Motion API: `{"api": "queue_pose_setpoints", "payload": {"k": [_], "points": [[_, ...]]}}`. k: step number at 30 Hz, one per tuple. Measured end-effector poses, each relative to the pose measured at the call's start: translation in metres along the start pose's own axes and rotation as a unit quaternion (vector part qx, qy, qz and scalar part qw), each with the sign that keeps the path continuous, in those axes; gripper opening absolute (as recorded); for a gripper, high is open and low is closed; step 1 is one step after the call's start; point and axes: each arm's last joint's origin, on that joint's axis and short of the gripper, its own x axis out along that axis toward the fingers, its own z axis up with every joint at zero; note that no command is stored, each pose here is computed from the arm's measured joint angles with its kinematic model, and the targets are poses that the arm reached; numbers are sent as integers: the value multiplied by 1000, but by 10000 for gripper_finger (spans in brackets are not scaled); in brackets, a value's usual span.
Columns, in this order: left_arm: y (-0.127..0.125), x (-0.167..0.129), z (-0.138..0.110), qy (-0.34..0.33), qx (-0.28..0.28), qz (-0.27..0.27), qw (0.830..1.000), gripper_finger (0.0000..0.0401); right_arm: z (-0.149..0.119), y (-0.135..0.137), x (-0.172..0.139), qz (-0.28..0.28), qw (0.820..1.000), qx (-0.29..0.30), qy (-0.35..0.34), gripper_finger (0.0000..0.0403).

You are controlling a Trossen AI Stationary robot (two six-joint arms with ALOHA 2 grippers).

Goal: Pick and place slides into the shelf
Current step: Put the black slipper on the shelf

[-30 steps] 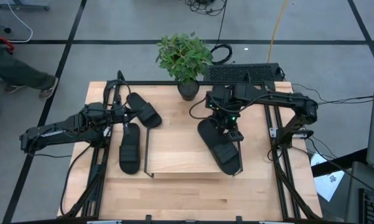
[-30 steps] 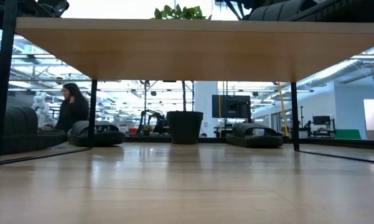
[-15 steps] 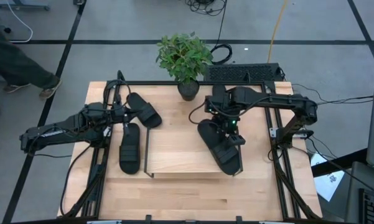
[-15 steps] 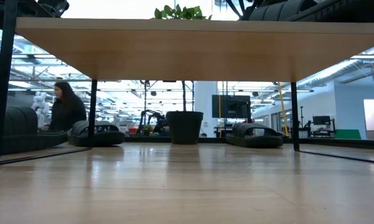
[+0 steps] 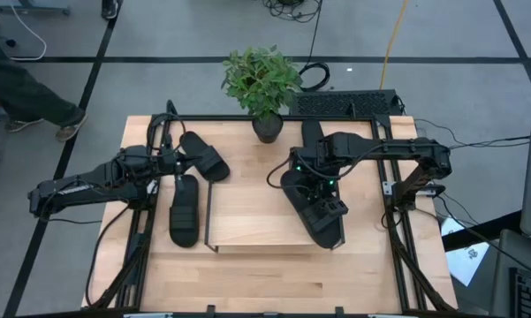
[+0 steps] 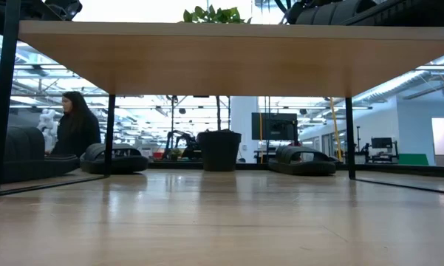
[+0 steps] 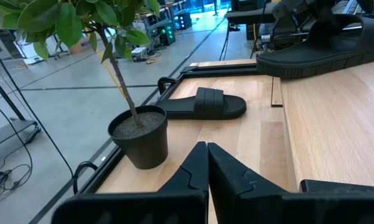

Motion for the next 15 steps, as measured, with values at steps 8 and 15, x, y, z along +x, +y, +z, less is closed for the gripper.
{"api": "queue_pose_setpoints", "payload": {"k": [8, 15], "points": [[0, 0, 0, 0, 0, 0, 1000, 5, 0, 1, 1, 0, 1000, 12, 1, 235], [0, 0, 0, 0, 0, 0, 1000, 5, -1, 1, 1, 1, 1000, 11, 5, 182]]}}
